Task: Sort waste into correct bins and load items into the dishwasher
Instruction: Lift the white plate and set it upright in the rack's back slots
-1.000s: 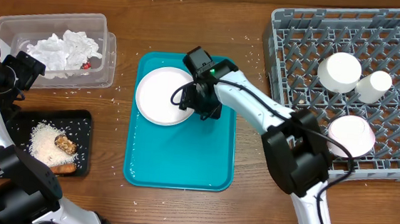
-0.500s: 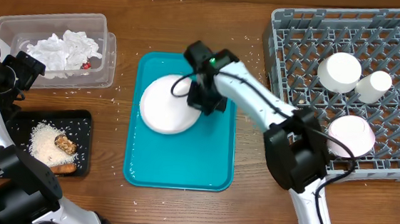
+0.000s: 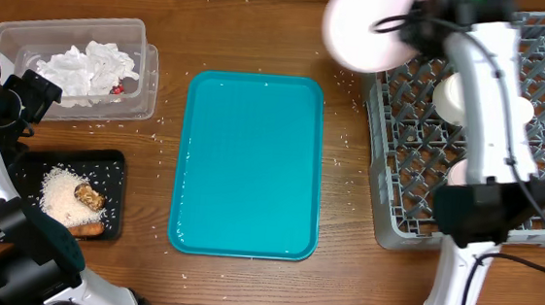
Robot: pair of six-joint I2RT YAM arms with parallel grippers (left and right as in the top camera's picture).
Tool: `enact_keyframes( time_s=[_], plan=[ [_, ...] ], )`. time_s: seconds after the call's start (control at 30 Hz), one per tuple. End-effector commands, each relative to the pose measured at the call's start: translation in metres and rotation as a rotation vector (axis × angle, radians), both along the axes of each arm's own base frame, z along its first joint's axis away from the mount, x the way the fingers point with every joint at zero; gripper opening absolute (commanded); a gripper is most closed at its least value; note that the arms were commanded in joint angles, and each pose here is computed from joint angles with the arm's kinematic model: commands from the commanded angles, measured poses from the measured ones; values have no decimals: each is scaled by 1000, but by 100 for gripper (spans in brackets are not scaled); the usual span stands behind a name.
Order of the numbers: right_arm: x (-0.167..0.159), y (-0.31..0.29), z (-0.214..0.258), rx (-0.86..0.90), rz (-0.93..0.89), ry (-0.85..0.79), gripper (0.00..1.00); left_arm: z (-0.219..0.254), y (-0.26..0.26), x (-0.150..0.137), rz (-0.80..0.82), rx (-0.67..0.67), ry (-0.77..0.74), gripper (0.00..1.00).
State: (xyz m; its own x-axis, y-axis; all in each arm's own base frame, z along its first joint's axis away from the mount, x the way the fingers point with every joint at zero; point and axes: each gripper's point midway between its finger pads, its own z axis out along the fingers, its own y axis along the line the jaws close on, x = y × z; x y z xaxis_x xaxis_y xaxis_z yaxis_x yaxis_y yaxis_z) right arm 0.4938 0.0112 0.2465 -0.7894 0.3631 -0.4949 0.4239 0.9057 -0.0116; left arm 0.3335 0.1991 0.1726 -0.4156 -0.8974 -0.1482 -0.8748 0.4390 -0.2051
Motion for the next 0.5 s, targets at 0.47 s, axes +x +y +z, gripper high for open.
enact_keyframes(
  time_s=[0.47],
  plan=[
    [12,-89,-13,-618,-115,42,4,-2,3,3,12,3,3,100]
  ],
)
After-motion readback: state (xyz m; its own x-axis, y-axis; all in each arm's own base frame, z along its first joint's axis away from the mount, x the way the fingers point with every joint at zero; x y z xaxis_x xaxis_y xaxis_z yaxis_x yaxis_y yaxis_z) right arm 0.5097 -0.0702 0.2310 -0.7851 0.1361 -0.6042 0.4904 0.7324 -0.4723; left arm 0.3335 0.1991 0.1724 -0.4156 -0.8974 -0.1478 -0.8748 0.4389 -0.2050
